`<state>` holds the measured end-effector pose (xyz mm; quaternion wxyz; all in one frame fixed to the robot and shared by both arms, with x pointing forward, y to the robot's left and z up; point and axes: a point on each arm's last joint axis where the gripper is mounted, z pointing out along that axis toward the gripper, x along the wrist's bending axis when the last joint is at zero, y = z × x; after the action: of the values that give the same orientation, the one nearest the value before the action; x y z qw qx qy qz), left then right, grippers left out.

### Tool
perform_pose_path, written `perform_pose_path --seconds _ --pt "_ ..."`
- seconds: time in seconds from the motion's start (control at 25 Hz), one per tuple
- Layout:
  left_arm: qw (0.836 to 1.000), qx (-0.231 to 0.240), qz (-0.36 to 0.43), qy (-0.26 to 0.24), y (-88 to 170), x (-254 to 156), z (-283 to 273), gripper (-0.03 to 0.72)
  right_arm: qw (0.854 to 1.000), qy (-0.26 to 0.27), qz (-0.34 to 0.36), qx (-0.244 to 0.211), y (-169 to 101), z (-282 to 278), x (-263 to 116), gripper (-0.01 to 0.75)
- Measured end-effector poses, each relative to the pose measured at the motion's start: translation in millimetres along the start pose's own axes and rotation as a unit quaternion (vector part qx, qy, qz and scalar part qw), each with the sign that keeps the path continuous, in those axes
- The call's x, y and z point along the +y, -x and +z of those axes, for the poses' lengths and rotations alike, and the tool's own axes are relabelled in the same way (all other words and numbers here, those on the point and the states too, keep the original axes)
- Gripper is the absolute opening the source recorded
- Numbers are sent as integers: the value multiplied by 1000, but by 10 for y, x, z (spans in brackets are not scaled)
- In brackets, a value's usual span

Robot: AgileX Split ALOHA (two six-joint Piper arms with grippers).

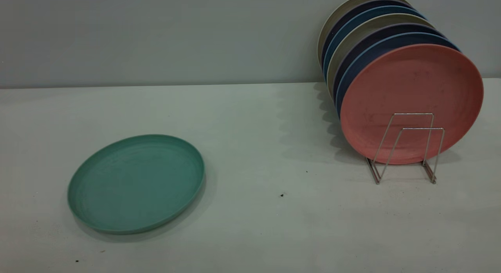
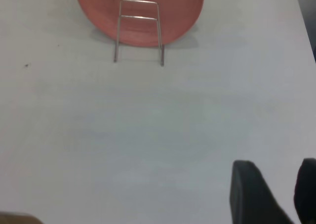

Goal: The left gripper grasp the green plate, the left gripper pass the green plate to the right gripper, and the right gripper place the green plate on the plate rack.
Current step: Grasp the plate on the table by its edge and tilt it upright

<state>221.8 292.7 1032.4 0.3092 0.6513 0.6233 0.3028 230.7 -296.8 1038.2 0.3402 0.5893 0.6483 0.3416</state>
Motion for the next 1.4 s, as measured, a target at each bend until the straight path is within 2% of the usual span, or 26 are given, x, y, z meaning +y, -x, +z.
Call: perform_pose_path --seconds 0.44,0.48,0.64,0.72,0.8,1.0,1.2,1.4 --pt "1000 0 0 5 1 10 -6 563 1000 2 1 15 -28 -1 3 237" --pt "1000 -2 -1 19 6 39 -19 563 1000 2 1 16 -28 -1 3 237" --pt "988 -37 -21 145 61 287 -61 561 1000 12 2 15 -28 -19 28 237" --pt "984 -47 -34 170 65 410 -46 548 999 37 4 18 -31 -38 92 237" --pt "985 -52 -46 160 52 540 46 531 998 59 9 25 -40 -9 198 237" --pt "995 -48 -70 61 -21 837 517 495 996 73 -6 56 -73 230 517 243" --pt "989 -67 -128 -28 -36 985 1018 491 994 42 -41 95 -121 610 750 299" --pt "975 -73 -192 -80 -52 1035 1442 491 988 -12 -76 132 -156 996 897 379"
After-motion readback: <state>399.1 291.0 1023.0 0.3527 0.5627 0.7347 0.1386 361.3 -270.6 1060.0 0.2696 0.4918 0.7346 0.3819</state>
